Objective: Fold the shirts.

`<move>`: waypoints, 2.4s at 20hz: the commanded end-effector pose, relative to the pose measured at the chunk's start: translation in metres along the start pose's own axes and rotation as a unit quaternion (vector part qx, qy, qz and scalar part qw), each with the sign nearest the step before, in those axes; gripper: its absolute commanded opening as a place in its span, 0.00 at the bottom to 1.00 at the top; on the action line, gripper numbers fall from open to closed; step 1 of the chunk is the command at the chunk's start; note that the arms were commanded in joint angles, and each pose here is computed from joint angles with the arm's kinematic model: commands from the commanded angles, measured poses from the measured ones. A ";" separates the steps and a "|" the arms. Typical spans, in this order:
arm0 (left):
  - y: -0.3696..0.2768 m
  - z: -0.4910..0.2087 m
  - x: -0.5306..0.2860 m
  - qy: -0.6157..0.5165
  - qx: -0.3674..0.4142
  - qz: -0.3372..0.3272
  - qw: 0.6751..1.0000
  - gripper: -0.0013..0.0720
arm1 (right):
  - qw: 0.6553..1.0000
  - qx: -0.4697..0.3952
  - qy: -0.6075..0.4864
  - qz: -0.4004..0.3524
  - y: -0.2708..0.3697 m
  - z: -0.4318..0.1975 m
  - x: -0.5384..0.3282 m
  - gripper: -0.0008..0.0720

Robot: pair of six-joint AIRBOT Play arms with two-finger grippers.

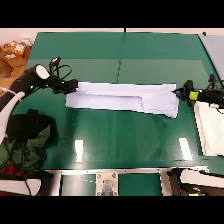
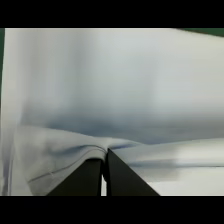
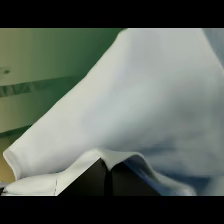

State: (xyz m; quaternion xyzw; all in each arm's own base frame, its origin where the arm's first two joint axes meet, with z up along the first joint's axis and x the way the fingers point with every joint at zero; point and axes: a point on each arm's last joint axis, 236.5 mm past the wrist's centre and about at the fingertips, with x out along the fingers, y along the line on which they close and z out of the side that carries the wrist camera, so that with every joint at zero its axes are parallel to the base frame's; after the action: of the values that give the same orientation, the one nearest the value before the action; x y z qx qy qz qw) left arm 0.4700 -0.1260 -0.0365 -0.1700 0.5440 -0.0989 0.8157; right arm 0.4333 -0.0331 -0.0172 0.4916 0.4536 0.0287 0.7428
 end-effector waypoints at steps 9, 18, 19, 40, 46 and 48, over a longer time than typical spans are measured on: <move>0.002 0.089 0.005 -0.119 0.009 -0.004 0.993 0.98 | 0.997 -0.062 0.018 -0.039 -0.030 0.065 0.002 0.72; -0.002 0.104 -0.031 -0.096 0.000 -0.021 0.995 0.98 | 0.985 -0.099 0.136 -0.038 -0.092 0.029 -0.001 0.85; -0.002 0.102 -0.031 -0.092 0.000 -0.021 0.996 0.98 | 0.983 -0.102 0.151 -0.020 -0.090 0.022 0.010 0.85; -0.096 0.058 -0.001 -0.047 0.096 -0.094 0.990 0.09 | 0.959 -0.198 0.204 0.017 0.015 0.019 0.020 0.02; -0.227 -0.055 0.107 0.025 0.145 -0.185 0.972 0.09 | 0.944 -0.273 0.187 -0.005 0.113 0.003 -0.034 0.02; -0.269 -0.078 0.121 0.040 0.147 -0.232 0.961 0.09 | 0.938 -0.300 0.175 0.000 0.151 -0.006 -0.050 0.02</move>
State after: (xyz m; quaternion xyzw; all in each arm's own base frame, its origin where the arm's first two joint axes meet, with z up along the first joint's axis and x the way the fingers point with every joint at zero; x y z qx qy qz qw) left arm 0.4769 -0.3608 -0.0506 -0.1384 0.5060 -0.3199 0.7890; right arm 0.4676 0.0029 0.0788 0.2549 0.5540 0.2463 0.7533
